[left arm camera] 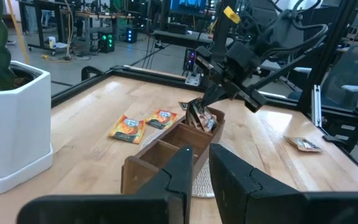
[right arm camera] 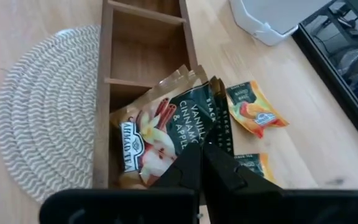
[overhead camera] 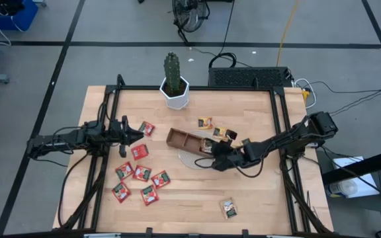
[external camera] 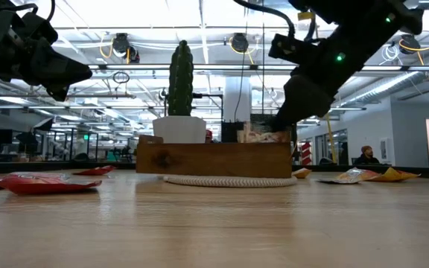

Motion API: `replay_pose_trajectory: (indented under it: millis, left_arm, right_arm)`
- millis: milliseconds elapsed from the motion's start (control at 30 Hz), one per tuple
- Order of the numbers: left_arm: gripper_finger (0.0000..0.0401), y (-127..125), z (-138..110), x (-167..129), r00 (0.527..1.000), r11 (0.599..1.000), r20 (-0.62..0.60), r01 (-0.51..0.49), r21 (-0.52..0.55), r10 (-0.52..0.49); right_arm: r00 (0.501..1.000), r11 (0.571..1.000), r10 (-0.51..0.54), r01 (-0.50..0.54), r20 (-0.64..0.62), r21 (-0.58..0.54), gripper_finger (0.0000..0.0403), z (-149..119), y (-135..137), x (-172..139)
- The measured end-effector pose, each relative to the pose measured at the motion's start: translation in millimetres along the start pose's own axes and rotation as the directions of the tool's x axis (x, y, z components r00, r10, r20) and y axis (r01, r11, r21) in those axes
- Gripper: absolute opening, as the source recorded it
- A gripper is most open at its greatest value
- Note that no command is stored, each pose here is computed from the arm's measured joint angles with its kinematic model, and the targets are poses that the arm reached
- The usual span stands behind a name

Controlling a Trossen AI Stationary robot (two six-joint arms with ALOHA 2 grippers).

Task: Pick & Place Tea
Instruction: Put the brown tea bag into the right section of the wooden organizer

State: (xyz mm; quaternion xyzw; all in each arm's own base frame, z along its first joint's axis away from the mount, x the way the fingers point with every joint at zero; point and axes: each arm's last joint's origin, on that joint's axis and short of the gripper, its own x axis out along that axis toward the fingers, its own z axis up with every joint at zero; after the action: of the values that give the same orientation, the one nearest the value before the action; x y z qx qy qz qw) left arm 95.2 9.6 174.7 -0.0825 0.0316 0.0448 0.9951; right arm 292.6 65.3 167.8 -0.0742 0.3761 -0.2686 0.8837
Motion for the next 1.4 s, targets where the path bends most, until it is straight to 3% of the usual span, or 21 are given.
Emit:
replay_pose_trajectory:
  millis: [500,967,1100,1167,1267,1333,1400]
  left_arm:
    - [0.0058,0,0,0,1.0,1.0,0.0,0.0,0.0,0.0]
    - [0.0058,0,0,0,1.0,1.0,0.0,0.0,0.0,0.0]
    - [0.0058,0,0,0,1.0,1.0,0.0,0.0,0.0,0.0]
    - [0.0058,0,0,0,1.0,1.0,0.0,0.0,0.0,0.0]
    - [0.0058,0,0,0,1.0,1.0,0.0,0.0,0.0,0.0]
    - [0.0058,0,0,0,1.0,1.0,0.0,0.0,0.0,0.0]
    - [0.0058,0,0,0,1.0,1.0,0.0,0.001,0.0,-0.001]
  right_arm:
    - [0.997,0.999,0.028,-0.026,0.066,-0.037,0.0007,6,3,1]
    - [0.991,0.999,0.041,-0.04,0.128,-0.007,0.0108,19,-11,-18]
    - [0.974,0.991,0.124,-0.13,0.187,0.02,0.0124,30,-18,-32]
    - [0.949,0.974,0.225,-0.228,0.219,-0.015,0.0116,35,-15,-35]
    - [0.922,0.947,0.32,-0.313,0.218,-0.07,0.007,48,-10,-38]
    - [0.921,0.931,0.358,-0.339,0.154,-0.135,0.0025,55,-6,-39]
    - [0.933,0.925,0.349,-0.329,0.085,-0.189,0.0009,61,-1,-36]
